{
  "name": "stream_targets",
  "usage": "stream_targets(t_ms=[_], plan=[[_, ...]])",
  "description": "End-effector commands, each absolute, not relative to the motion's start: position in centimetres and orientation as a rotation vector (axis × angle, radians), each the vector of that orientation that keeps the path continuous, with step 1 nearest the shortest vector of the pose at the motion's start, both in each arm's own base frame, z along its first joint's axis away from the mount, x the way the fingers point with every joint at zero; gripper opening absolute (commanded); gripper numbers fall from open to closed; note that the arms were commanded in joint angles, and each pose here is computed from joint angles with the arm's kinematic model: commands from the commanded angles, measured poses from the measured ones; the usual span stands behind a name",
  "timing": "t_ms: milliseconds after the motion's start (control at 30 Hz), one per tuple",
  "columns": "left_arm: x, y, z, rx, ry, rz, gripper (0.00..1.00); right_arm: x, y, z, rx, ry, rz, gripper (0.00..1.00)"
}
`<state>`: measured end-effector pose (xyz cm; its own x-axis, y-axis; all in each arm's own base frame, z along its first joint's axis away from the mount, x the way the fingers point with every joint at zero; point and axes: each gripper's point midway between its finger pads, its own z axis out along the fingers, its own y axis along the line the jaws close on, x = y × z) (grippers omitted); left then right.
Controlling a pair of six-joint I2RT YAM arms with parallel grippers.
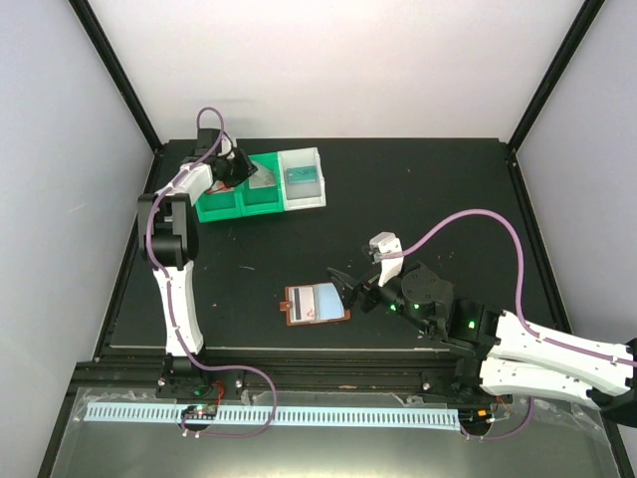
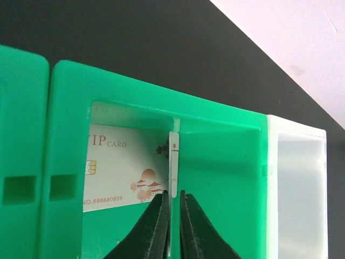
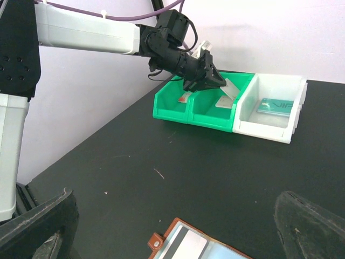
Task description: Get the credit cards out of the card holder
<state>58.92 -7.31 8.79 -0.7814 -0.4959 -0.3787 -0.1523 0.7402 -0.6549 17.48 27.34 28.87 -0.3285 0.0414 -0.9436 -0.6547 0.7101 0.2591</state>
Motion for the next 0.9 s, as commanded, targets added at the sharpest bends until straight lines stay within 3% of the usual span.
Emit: stream_targets(t_ms=[0,867], plan=[[60.1,-8.3,9.6,-0.451,2.359,-0.870,0.10,17.8,26.8,30.0,-0.456,1.759,0.749,1.00],[59.8,-7.9,13.2,-0.388,2.363,-0.808,0.44,17.9,27.1,30.0,-0.463,1.760,0.749,1.00]])
